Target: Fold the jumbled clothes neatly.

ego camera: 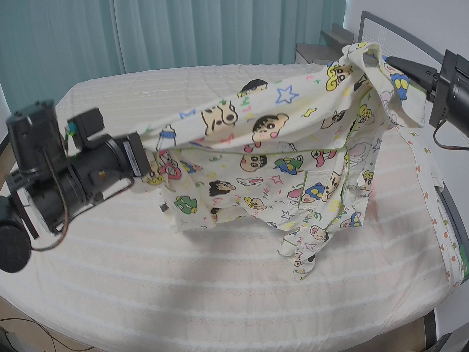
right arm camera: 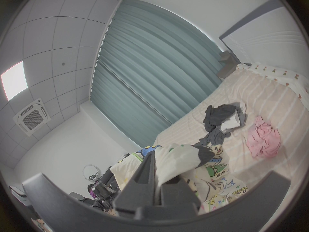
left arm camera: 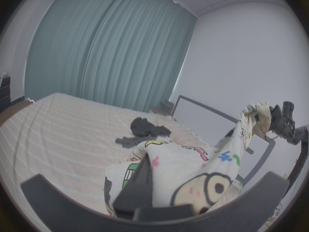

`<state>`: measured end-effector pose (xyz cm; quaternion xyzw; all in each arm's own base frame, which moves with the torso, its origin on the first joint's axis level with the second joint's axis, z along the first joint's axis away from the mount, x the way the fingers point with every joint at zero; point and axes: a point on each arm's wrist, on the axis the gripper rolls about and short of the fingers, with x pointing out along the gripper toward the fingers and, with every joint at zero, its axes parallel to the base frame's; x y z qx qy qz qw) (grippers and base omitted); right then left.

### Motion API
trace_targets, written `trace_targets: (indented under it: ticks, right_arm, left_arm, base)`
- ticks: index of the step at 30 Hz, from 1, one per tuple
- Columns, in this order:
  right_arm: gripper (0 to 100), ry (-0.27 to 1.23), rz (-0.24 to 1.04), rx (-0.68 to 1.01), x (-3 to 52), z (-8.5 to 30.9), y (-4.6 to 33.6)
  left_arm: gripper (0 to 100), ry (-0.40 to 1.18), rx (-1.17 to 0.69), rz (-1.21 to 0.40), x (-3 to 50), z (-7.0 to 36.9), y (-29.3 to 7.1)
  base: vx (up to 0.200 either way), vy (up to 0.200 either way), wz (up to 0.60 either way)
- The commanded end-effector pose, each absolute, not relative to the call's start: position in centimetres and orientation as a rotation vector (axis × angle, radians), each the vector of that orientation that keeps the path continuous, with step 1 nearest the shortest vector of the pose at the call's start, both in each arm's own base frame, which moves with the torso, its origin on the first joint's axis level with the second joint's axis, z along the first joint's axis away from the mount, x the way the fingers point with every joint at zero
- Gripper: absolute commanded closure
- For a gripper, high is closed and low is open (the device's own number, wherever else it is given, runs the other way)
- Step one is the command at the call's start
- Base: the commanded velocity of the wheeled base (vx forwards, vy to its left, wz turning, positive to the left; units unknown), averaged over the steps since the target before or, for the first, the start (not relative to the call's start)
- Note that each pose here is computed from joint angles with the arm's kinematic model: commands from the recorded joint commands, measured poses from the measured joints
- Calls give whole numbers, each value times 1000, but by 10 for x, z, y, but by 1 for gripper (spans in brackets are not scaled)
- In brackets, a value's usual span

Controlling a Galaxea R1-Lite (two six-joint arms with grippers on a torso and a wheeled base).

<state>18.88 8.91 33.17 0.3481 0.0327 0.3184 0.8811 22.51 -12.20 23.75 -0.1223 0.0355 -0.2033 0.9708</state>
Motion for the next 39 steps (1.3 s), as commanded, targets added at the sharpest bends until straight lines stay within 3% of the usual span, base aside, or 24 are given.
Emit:
trace_targets:
  ticks: [1,5,12,24,36,39]
  right_arm:
    - [100,-80,734,729,157,369,79]
    - [100,-99,785,734,139,373,77]
    - [100,6,773,728,138,343,81]
    - [100,70,762,720,140,325,83]
    - [100,91,777,719,141,323,88]
    - [100,94,780,719,141,322,89]
  left_arm:
    - [100,-162,-268,-365,192,319,-100]
    - [100,-181,-279,-342,180,322,-97]
    - [100,-95,-250,-332,166,290,-95]
    - [100,-64,-238,-317,165,279,-94]
    - [100,-54,-233,-266,168,276,-94]
    - [100,-59,-235,-262,167,277,-92]
  base:
    - [0,0,0]
    - [0,0,0]
    - [0,0,0]
    - [-200,0,0]
    - [0,0,0]
    - [0,200,0]
